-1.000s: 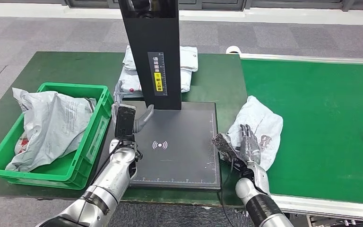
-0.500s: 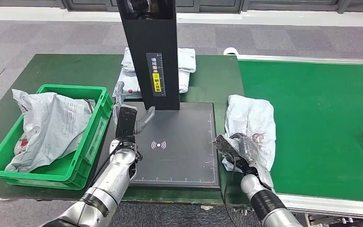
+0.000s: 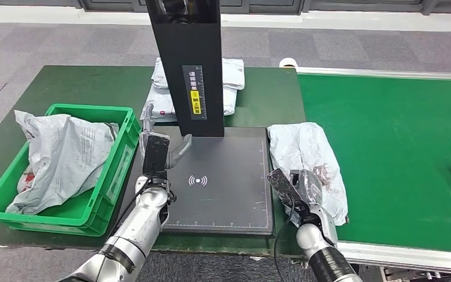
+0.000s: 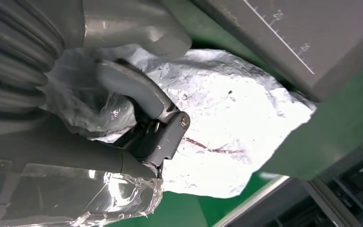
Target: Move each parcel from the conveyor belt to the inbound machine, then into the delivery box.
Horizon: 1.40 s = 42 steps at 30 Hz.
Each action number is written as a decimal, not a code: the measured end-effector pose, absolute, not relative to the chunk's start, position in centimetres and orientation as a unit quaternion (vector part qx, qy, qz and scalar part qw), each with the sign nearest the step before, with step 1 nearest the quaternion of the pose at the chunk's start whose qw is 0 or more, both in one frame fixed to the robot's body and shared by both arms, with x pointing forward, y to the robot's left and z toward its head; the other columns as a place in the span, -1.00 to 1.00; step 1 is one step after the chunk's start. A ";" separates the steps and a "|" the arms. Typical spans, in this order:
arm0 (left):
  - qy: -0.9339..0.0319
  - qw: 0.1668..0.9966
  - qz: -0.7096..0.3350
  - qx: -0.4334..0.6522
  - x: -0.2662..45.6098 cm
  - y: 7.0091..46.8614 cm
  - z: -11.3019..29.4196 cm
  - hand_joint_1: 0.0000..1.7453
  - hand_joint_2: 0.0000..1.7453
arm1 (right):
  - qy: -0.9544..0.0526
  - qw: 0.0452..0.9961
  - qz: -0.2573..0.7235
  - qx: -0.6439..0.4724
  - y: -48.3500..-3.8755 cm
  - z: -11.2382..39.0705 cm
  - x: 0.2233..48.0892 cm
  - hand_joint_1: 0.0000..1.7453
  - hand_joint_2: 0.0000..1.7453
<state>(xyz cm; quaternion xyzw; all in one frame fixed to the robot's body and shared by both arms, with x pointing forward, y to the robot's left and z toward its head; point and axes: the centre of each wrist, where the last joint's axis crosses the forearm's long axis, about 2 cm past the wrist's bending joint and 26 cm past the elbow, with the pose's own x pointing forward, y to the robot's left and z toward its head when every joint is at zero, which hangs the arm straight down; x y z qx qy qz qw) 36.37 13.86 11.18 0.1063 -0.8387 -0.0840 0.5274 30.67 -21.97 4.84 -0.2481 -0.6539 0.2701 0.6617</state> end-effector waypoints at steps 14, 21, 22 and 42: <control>-0.842 0.523 -0.083 0.107 36.4 13.8 11.2 -1.00 1.00 | -0.725 0.600 0.230 -0.247 -21.3 6.4 30.5 1.00 1.00; -0.849 0.513 -0.081 0.102 36.5 13.4 11.5 -1.00 1.00 | -0.793 0.531 0.225 -0.196 -16.8 10.5 31.4 -0.50 1.00; -0.850 0.512 -0.079 0.100 36.5 13.3 11.5 -1.00 1.00 | -0.796 0.525 0.230 -0.196 -16.0 11.0 31.5 -1.00 1.00; -0.845 0.520 -0.066 0.106 36.7 14.0 11.3 -1.00 1.00 | -0.706 0.565 0.195 -0.380 -22.5 8.7 31.8 -1.00 -1.00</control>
